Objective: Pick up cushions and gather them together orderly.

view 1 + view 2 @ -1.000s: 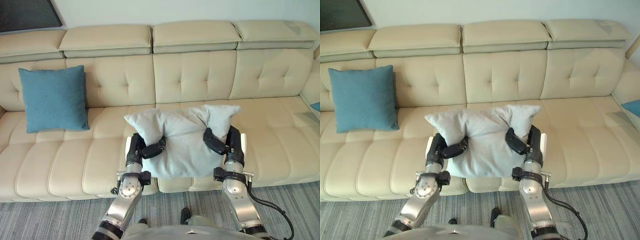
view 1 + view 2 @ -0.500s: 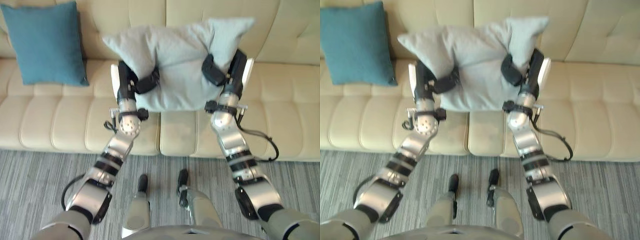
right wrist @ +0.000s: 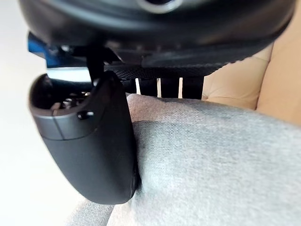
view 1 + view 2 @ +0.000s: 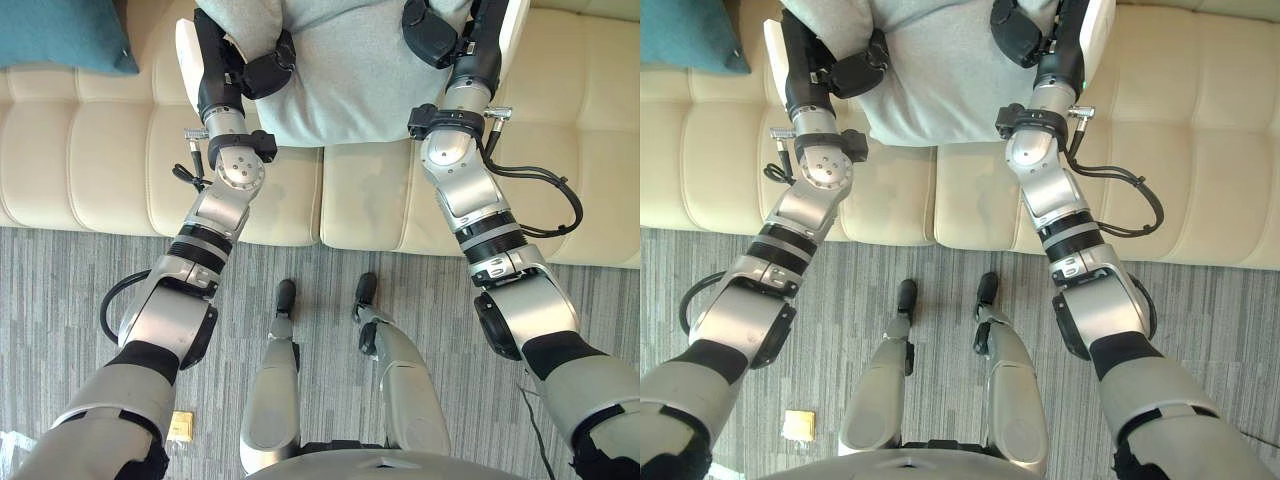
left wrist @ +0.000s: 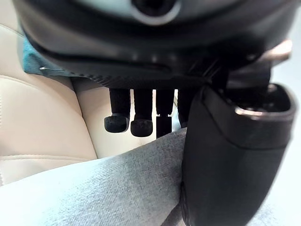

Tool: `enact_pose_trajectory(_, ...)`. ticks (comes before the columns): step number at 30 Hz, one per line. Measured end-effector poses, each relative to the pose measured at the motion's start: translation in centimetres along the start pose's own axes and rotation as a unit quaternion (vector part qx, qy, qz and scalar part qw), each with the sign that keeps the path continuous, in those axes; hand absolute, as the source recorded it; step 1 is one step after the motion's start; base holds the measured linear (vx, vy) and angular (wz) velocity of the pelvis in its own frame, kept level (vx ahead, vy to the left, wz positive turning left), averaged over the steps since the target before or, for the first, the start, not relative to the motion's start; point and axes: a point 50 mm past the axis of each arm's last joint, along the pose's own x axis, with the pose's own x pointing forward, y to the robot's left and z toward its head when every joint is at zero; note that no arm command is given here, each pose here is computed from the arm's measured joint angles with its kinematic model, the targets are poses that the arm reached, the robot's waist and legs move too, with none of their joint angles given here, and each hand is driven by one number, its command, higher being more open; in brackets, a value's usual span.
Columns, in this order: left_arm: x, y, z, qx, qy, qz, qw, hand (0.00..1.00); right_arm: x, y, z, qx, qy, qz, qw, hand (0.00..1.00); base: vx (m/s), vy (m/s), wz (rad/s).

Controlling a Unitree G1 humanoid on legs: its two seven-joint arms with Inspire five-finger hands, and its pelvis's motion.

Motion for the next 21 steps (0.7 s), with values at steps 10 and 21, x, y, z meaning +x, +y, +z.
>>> enact_pose_trajectory(10, 1.6, 0.6, 1.3, -0.004, -0.02, 0.011, 1.0, 1.0, 0.2, -0.5, -0.6, 0.046, 0.036, -0.025, 0.998, 1.0, -0.01, -0.055, 0.0)
enact_pose_trajectory(21, 4.3, 5.4, 1.6, 0.013, -0.026, 0.031, 0.999, 1.0, 4.3, -4.8, -0.7, 0.066, 0.044, -0.013, 0.997, 1.0, 0.02, -0.03, -0.01)
